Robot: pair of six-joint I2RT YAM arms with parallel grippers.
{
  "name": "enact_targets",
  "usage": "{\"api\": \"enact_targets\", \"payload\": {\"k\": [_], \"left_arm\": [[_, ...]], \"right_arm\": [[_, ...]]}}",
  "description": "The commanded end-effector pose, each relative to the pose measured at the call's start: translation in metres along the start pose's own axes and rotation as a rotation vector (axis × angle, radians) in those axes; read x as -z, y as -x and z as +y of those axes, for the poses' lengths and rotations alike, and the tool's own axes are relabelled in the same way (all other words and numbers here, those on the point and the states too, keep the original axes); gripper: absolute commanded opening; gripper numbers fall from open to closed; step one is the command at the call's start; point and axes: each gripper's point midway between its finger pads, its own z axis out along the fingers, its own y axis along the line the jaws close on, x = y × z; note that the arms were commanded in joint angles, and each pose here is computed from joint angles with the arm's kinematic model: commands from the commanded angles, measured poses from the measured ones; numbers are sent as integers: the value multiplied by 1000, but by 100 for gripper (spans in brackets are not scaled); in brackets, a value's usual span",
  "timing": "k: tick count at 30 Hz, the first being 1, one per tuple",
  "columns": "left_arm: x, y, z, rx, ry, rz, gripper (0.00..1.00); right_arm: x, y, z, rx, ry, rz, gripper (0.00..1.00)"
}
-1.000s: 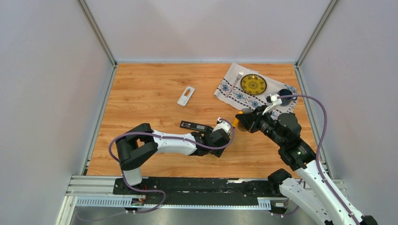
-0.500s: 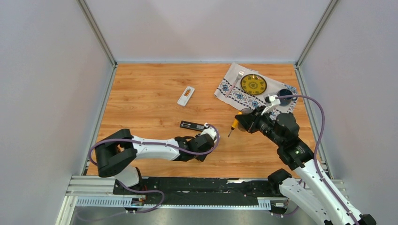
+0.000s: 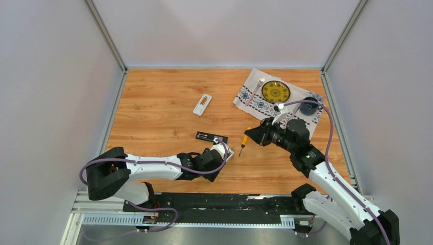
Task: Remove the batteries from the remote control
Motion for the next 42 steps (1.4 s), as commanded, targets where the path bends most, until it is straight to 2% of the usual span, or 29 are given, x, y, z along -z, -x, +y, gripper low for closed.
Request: {"api": "enact_targets", "payload": {"k": [1, 13, 22, 37, 42], "left_arm": [[6, 7, -4, 7, -26, -39, 61], [3, -7, 0, -6, -5, -5, 53], [4, -6, -3, -3, -17, -11, 56], [-3, -18, -6, -4, -18, 10, 49], [-3, -18, -3, -1, 1, 6, 53]], "right_arm": [[-12, 7, 18, -22, 101, -26, 0], [-35, -9, -4, -22, 21, 15, 0], [-52, -8, -24, -29, -48, -6, 0], [-82, -9, -34, -28, -66, 27, 0], [-88, -12, -40, -26, -85, 36, 0]]}}
